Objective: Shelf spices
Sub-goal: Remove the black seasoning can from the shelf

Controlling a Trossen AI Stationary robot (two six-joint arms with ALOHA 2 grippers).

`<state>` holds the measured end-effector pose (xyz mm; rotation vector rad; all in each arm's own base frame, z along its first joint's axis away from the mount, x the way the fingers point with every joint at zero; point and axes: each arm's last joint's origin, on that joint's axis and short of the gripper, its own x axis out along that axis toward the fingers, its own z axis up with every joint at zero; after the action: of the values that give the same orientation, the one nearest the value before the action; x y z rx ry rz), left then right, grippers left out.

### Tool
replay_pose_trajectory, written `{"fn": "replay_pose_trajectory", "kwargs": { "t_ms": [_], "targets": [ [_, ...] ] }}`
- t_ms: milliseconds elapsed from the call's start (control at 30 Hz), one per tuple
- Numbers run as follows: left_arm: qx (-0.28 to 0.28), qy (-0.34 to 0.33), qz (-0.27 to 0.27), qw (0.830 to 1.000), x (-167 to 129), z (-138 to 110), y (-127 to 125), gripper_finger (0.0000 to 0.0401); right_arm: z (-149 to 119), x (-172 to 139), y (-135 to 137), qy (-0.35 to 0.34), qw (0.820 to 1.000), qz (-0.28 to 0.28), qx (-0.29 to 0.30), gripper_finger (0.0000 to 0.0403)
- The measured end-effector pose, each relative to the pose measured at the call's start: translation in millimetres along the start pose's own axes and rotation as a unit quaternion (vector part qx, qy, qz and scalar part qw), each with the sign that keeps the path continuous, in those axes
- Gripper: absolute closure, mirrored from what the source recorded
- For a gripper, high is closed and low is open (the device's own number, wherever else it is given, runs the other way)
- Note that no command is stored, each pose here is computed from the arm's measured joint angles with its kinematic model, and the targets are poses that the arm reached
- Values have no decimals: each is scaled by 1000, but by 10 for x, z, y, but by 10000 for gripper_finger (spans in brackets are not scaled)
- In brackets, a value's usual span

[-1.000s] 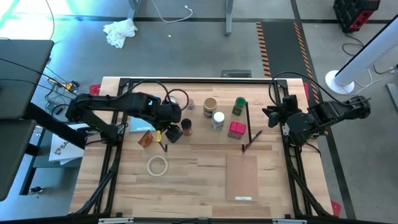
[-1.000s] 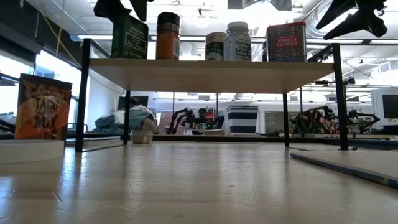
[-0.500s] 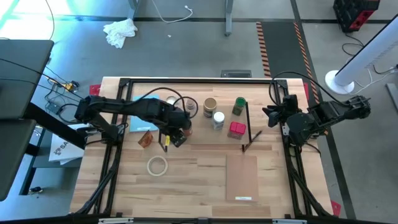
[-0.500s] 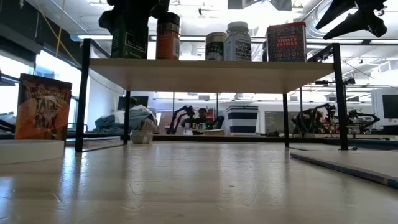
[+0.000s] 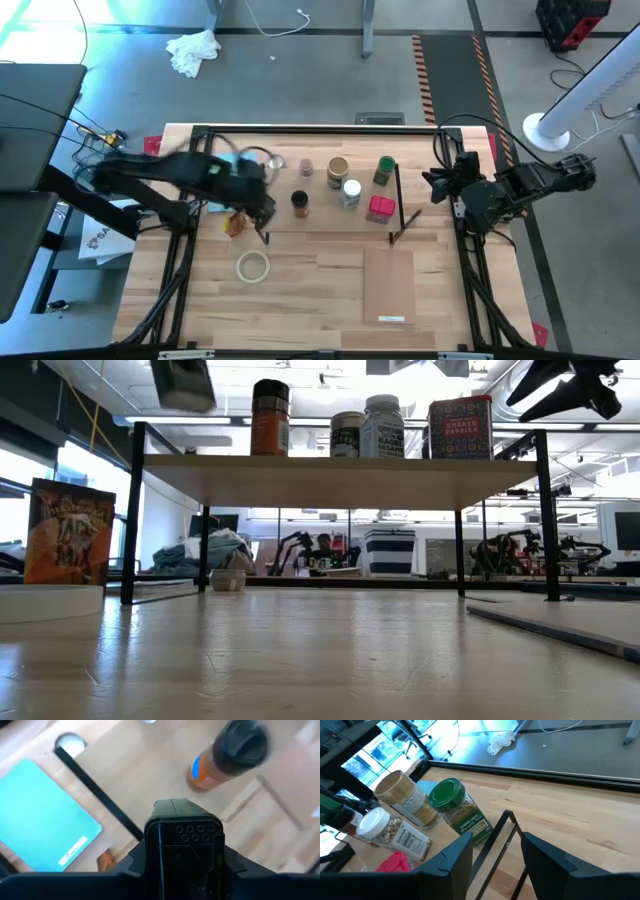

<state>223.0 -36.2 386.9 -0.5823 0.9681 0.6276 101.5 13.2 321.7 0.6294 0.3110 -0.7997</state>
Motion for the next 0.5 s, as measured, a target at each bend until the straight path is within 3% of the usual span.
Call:
{"fn": "replay_pose_trajectory", "kwargs": {
  "t_ms": [100, 200, 300, 400, 500],
  "targets": [
    [25, -1, -26, 999, -189, -106, 85, 292, 14, 0, 37, -4, 1000, 15, 7, 237],
    [90, 47, -32, 994, -259, -263, 101, 292, 40, -6, 122, 3, 998, 56, 1, 237],
    [176, 105, -29, 978, -273, -433, 67, 292, 84, -26, 240, 11, 993, 121, -11, 237],
    [250, 103, -48, 962, -276, -555, -18, 292, 141, -52, 357, 5, 983, 182, -7, 237],
    [303, 111, -29, 946, -184, -693, -39, 292, 186, -58, 460, -11, 976, 215, 24, 237]
  ]
}}
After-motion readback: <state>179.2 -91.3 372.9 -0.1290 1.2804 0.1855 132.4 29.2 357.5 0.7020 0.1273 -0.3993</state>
